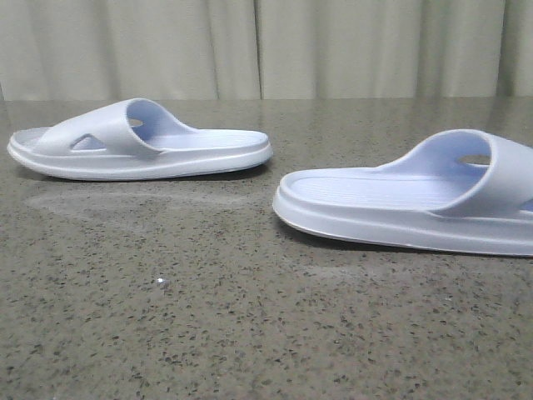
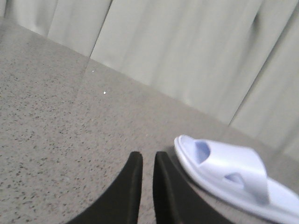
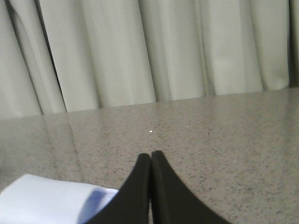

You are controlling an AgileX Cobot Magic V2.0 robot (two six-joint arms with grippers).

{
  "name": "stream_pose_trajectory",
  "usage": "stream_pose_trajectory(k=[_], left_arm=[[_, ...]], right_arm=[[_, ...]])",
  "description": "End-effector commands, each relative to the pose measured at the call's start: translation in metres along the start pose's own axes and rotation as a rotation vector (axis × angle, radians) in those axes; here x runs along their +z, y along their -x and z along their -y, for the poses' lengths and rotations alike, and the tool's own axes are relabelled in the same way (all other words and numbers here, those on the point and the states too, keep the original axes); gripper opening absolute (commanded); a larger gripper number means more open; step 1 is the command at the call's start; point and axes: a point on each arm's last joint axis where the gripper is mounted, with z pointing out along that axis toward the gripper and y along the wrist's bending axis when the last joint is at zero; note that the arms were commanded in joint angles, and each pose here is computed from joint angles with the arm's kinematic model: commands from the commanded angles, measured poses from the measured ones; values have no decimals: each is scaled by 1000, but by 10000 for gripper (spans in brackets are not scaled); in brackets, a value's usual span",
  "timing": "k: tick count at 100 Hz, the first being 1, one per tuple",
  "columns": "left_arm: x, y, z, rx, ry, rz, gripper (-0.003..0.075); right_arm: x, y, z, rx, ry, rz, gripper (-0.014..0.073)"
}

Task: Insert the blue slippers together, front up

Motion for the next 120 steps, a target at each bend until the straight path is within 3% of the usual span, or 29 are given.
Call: stream_pose_trajectory(k=[1, 8, 21, 40, 56, 90, 98, 106, 120], left_arm=[[-3, 12, -2, -148, -3, 159, 15], [-3, 14, -1, -163, -5, 172, 15], [-2, 16, 4, -160, -18, 114, 15], [11, 35, 19, -26, 3, -35, 15], [40, 56, 33, 133, 50, -227, 15], [84, 69, 45, 150, 87, -529, 16], [89, 67, 45, 173, 84, -564, 17], [92, 66, 46, 177, 71, -586, 27], [97, 61, 49, 158, 23, -615, 143]], right_arm=[[-2, 2, 4, 220, -31, 86, -89], [-2, 1, 5, 333, -37, 76, -88], [-1, 5, 0, 347, -6, 11, -80], [13, 22, -7, 295, -3, -120, -78], [45, 35, -13, 202, -9, -349, -78], [89, 43, -24, 157, 26, -720, -71], [92, 49, -25, 148, 34, -726, -12], [94, 59, -27, 134, 45, -711, 103], [96, 72, -29, 110, 58, -696, 221]])
